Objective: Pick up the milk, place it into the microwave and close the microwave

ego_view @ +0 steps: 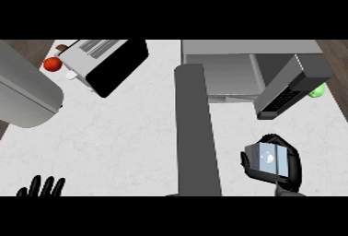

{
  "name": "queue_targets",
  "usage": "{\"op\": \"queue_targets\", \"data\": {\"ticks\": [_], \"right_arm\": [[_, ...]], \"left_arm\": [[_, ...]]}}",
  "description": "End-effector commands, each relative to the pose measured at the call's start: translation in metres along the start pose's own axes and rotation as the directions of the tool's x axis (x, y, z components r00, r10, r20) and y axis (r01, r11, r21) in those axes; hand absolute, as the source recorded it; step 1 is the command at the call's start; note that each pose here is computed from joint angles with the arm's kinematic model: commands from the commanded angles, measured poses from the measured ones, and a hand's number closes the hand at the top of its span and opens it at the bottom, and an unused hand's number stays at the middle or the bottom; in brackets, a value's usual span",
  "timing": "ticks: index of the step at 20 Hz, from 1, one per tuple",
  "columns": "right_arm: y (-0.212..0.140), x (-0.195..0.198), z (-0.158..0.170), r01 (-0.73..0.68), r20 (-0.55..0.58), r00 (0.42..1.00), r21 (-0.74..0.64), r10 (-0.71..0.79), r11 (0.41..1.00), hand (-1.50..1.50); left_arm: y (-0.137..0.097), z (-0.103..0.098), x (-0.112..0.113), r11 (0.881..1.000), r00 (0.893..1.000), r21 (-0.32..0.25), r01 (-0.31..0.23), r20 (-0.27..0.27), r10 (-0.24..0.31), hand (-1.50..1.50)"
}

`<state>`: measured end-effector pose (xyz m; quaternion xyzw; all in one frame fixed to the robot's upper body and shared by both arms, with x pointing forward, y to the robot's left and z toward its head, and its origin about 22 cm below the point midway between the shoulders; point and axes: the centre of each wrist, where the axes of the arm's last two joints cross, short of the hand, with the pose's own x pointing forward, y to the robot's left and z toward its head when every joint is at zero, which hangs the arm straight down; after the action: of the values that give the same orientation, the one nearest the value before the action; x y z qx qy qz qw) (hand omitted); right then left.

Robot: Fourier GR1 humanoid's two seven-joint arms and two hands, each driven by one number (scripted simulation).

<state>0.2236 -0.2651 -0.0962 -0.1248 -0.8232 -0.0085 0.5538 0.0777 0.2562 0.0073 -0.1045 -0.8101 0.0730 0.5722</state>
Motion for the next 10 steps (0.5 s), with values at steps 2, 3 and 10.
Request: {"op": "queue_targets", "data": {"ticks": [2,3,10], "right_arm": [[-0.007,0.042,0.012,0.101,0.017,0.995,0.068,-0.103,0.993,1.50],[-0.001,0.034,0.013,0.160,0.001,0.987,0.043,-0.161,0.986,1.50],[0.034,0.079,-0.017,0.282,0.014,0.959,0.035,-0.282,0.959,1.50]], "left_arm": [[-0.002,0.008,-0.002,1.000,1.000,0.017,-0.002,0.011,0.002,-1.50],[0.008,0.011,0.008,1.000,1.000,0.013,0.014,0.004,-0.014,-1.50],[0.019,0.007,0.004,0.999,1.000,0.043,0.010,0.013,-0.011,-1.50]]}}
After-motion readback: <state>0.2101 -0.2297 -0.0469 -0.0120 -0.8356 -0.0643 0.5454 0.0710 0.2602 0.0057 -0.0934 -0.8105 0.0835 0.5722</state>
